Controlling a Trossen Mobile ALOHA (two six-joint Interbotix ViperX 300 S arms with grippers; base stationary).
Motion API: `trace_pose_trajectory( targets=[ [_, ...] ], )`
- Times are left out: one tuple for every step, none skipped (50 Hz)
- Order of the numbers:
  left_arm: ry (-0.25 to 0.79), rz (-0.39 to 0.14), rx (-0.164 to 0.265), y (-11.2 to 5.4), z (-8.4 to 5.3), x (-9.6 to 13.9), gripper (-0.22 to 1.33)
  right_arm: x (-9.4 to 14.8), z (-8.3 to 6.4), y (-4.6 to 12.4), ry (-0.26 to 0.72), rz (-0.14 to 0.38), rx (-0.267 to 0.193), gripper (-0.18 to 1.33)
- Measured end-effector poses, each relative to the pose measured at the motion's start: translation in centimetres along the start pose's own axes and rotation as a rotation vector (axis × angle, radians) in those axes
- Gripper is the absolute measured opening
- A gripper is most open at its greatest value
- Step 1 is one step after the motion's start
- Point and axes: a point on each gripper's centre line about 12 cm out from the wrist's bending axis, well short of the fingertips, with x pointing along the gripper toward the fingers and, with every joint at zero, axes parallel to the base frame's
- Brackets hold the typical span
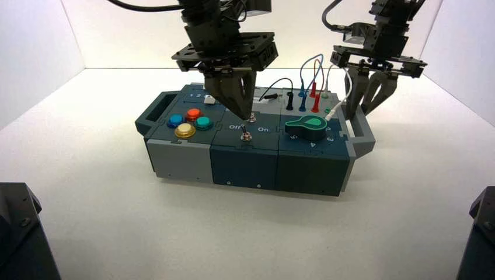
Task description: Flip the bottom switch off with the left gripper.
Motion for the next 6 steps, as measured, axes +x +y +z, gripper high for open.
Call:
trace_pose_trajectory(
  targets=[
    [0.002,0.0,0.002,-0.01,0.02,0.02,-0.16,0.0,0.0,0.0,0.0,0.0,0.002,0.58],
    [0.0,0.0,0.0,-0.02,0.04,-0.02,-0.16,0.0,-0.02,0.0,0.002,0.0,0.002,0.58],
    [0.002,0.0,0.002,-0.01,0.02,0.02,-0.16,0.0,-0.02,0.0,0.002,0.0,0.002,0.58],
    [0.002,0.0,0.002,-0.01,0.02,0.02,-0.16,0.0,-0.02,0.0,0.002,0.0,0.002,0.58],
    [0.0,-0.001,0.002,-0.04,0.07,-0.05,-0.16,-0.03,0.03,0.01,0.0,0.0,0.001,0.58],
    [0.003,0.0,0.0,0.04,0.02,0.01,-0.16,0.0,0.0,-0.01,0.0,-0.001,0.0,0.58]
  ],
)
